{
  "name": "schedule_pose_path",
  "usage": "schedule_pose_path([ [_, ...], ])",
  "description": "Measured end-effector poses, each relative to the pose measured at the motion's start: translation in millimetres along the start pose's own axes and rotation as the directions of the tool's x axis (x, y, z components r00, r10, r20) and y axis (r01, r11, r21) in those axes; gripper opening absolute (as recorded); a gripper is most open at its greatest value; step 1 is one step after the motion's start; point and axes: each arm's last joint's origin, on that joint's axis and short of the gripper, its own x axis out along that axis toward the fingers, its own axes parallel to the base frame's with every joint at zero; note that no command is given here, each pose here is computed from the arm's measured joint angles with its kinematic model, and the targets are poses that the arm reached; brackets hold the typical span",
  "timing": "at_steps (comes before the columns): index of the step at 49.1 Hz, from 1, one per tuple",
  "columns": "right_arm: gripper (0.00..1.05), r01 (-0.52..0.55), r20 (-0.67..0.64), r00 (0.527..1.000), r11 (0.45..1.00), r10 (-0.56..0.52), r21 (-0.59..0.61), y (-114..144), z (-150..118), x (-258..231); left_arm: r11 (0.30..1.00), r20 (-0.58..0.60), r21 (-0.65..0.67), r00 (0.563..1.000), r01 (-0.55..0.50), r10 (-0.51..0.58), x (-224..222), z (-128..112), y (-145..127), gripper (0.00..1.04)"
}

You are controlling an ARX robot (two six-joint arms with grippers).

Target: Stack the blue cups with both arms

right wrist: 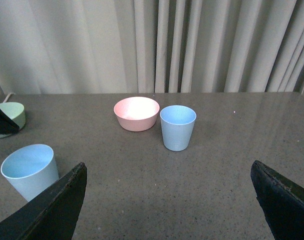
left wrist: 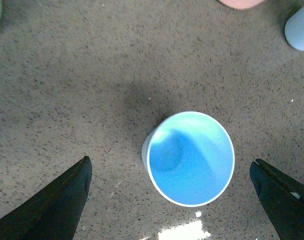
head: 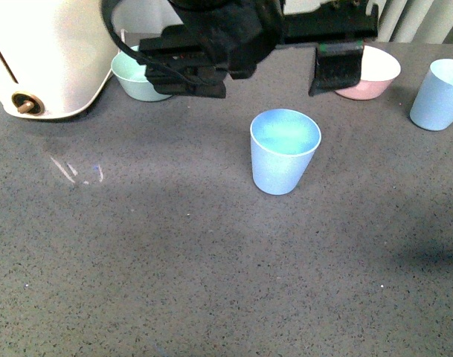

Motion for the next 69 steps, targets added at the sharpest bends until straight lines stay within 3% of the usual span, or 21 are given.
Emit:
schedule_pose_path([
  [5, 0.96, 0.000, 0.000, 1.000, 1.000, 0.000, 0.000, 0, 0, 0, 0.999, 0.079, -0.005, 0.996, 0.034, -0.034, -17, 0, 13, 0.96],
  [7, 0.96, 0.001, 0.000, 1.000, 1.000, -0.001, 0.000, 0, 0, 0, 0.998, 0.252, 0.030, 0.967, -0.049, 0.040, -24, -2, 19, 0.90],
  [10, 0.96, -0.003, 0.000, 1.000, 1.000, 0.003, 0.000, 0, 0, 0, 0.976, 0.522, 0.028, 0.836, -0.215, 0.169, -42, -8, 36, 0.80],
  [11, 0.96, -0.002, 0.000, 1.000, 1.000, 0.002, 0.000, 0, 0, 0, 0.973, 0.556, 0.012, 0.810, -0.232, 0.186, -47, -11, 39, 0.78],
  [15, 0.96, 0.000, 0.000, 1.000, 1.000, 0.000, 0.000, 0, 0, 0, 0.942, 0.738, -0.072, 0.618, -0.328, 0.272, -85, -27, 71, 0.63],
  [16, 0.96, 0.001, 0.000, 1.000, 1.000, -0.001, 0.000, 0, 0, 0, 0.939, 0.751, -0.084, 0.598, -0.333, 0.280, -90, -28, 76, 0.60],
  [17, 0.96, 0.001, 0.000, 1.000, 1.000, -0.001, 0.000, 0, 0, 0, 0.936, 0.784, -0.102, 0.552, -0.337, 0.284, -103, -36, 84, 0.55],
  [19, 0.96, 0.000, 0.000, 1.000, 1.000, 0.000, 0.000, 0, 0, 0, 0.932, 0.803, -0.106, 0.522, -0.348, 0.286, -116, -50, 97, 0.45],
  [24, 0.96, -0.003, 0.000, 1.000, 1.000, 0.003, 0.000, 0, 0, 0, 0.925, 0.775, -0.071, 0.563, -0.374, 0.287, -124, -85, 119, 0.24],
  [31, 0.96, -0.002, 0.000, 1.000, 1.000, 0.002, 0.000, 0, 0, 0, 0.925, 0.771, -0.061, 0.571, -0.376, 0.283, -136, -107, 133, 0.01],
  [43, 0.96, 0.000, 0.000, 1.000, 1.000, 0.000, 0.000, 0, 0, 0, 0.921, 0.775, -0.066, 0.562, -0.384, 0.289, -160, -143, 153, 0.02],
  [59, 0.96, 0.000, 0.000, 1.000, 1.000, 0.000, 0.000, 0, 0, 0, 0.922, 0.785, -0.064, 0.551, -0.382, 0.283, -171, -169, 161, 0.02],
  [64, 0.96, 0.000, 0.000, 1.000, 1.000, 0.000, 0.000, 0, 0, 0, 0.928, 0.770, -0.046, 0.579, -0.370, 0.269, -173, -181, 167, 0.02],
  [69, 0.96, 0.000, 0.000, 1.000, 1.000, 0.000, 0.000, 0, 0, 0, 0.919, 0.775, -0.070, 0.559, -0.387, 0.294, -181, -185, 170, 0.02],
])
